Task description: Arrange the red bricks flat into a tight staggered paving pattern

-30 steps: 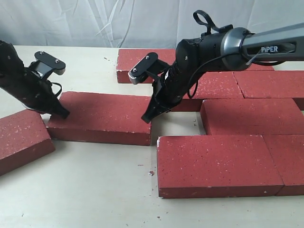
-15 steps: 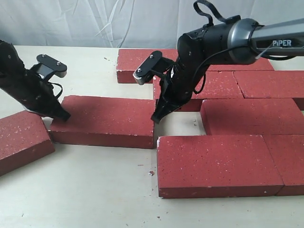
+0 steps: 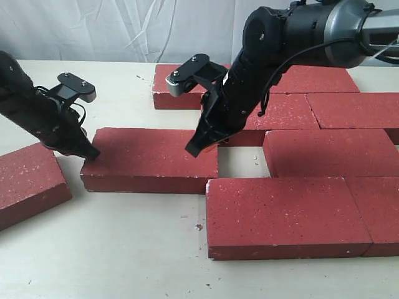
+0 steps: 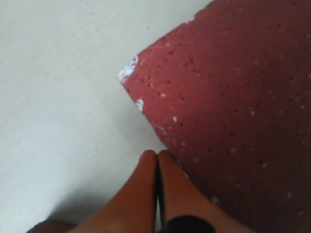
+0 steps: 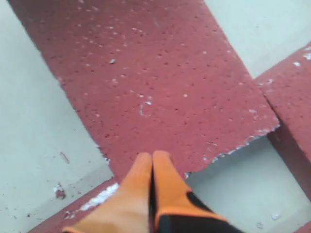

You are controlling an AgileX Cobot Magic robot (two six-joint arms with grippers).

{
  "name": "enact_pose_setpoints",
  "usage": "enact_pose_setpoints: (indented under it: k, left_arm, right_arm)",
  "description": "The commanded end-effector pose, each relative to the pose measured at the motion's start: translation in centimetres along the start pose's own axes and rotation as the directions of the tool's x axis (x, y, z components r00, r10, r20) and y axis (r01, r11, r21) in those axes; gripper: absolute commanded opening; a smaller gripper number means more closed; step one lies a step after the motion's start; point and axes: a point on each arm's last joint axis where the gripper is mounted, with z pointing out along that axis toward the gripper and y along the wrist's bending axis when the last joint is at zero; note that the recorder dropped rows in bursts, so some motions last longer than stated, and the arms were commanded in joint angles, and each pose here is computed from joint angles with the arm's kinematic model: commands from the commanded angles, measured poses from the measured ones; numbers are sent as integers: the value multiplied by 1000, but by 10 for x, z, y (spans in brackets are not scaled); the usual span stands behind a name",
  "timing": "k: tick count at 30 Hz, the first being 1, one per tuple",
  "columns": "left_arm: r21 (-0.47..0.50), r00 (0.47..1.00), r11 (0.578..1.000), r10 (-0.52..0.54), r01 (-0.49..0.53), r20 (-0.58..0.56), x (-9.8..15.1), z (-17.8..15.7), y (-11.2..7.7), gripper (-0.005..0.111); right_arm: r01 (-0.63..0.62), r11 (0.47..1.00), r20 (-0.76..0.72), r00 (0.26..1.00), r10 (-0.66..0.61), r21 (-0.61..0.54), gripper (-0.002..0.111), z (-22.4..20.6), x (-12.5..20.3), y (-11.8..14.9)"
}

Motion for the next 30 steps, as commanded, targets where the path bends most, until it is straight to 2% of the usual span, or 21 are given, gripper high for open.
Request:
enact_pose_setpoints:
  k: [1,6,11,19,25,30]
  left_arm:
    - [24,1000,1000,-10,10,3,-1,-2,-3,0]
    - [68,998,998,-8,4,61,-6,-3,-7,0]
    - [96,997,995,-12,4,77,-8,-2,-9,0]
    - [113,998,993,-45,40,40,-2,17,-7,0]
    - [127,996,990,-71,64,49,-3,17,-9,0]
    - [131,999,991,-15,9,44,-10,28,-29,0]
  right_arm:
    - [20,999,8,1000,-19,-27,-1,-1,-1,2]
    - [59,995,2,998,-59,83,-1,-2,1,-12]
    - [-102,973,120,990,78,209,-1,-16,17,-43]
    - [-241,889,296,947,127,389,-1,-67,80,-68]
    - [-262,880,307,941,142,396,-1,-74,85,-70]
    - [-264,878,315,939,138,400,-1,-75,85,-70]
